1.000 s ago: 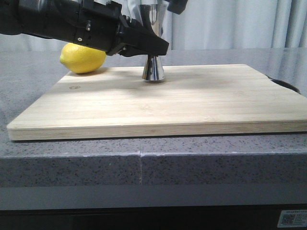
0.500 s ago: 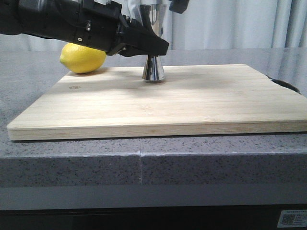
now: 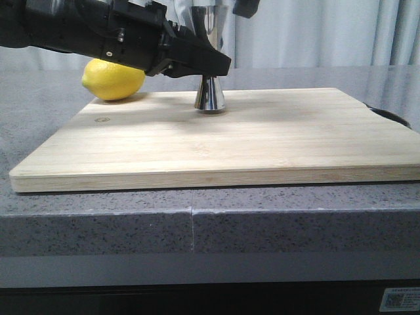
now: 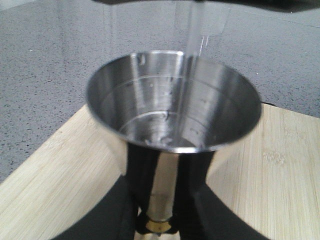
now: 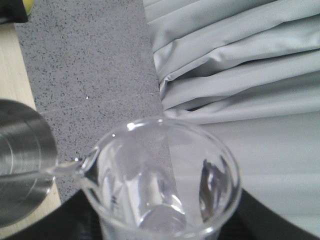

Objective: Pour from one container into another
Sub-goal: 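Hold the beaker tilted, pouring liquid into the jigger held by left gripper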

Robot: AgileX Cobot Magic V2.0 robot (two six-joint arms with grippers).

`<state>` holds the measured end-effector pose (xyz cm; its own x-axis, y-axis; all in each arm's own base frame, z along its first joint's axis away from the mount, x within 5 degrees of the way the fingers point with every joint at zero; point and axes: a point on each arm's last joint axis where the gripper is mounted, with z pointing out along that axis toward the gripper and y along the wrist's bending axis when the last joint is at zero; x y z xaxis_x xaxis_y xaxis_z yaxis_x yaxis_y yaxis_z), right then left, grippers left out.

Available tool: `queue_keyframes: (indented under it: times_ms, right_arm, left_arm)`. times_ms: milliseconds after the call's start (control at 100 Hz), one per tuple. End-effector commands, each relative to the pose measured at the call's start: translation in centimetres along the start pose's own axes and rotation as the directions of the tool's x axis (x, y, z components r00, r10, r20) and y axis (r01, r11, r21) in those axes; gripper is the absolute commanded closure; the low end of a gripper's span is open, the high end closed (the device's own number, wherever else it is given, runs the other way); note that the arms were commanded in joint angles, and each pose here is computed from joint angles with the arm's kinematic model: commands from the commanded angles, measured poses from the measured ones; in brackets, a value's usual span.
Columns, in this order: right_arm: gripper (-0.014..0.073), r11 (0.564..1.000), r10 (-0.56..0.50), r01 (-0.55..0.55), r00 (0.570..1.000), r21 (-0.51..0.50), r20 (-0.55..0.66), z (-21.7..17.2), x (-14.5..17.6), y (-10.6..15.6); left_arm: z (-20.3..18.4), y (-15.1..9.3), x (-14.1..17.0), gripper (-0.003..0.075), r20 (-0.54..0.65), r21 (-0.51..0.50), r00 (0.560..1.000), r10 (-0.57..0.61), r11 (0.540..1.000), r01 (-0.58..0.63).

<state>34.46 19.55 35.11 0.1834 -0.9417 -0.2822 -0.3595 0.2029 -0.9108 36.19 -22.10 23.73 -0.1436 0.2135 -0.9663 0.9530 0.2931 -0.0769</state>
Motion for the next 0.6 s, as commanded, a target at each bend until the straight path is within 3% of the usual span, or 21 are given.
queue_keyframes:
  times_ms: [0,590]
  right_arm:
    - [0.0327,0.996,-0.018,0.013,0.998,0.088,0.054,-1.77,-0.75,-2.71]
    - [0.0327,0.994,-0.053,0.049,0.998,0.1,0.045,-1.78,-0.7,-2.8]
  left_arm:
    - [-0.79,-0.99,-3.5,0.0739,0.122,0.026,0.992,0.019,0.999,-0.022]
    - [-0.79,-0.99,-3.5,0.0739,0.122,0.026,0.992,0.019,0.999,-0.022]
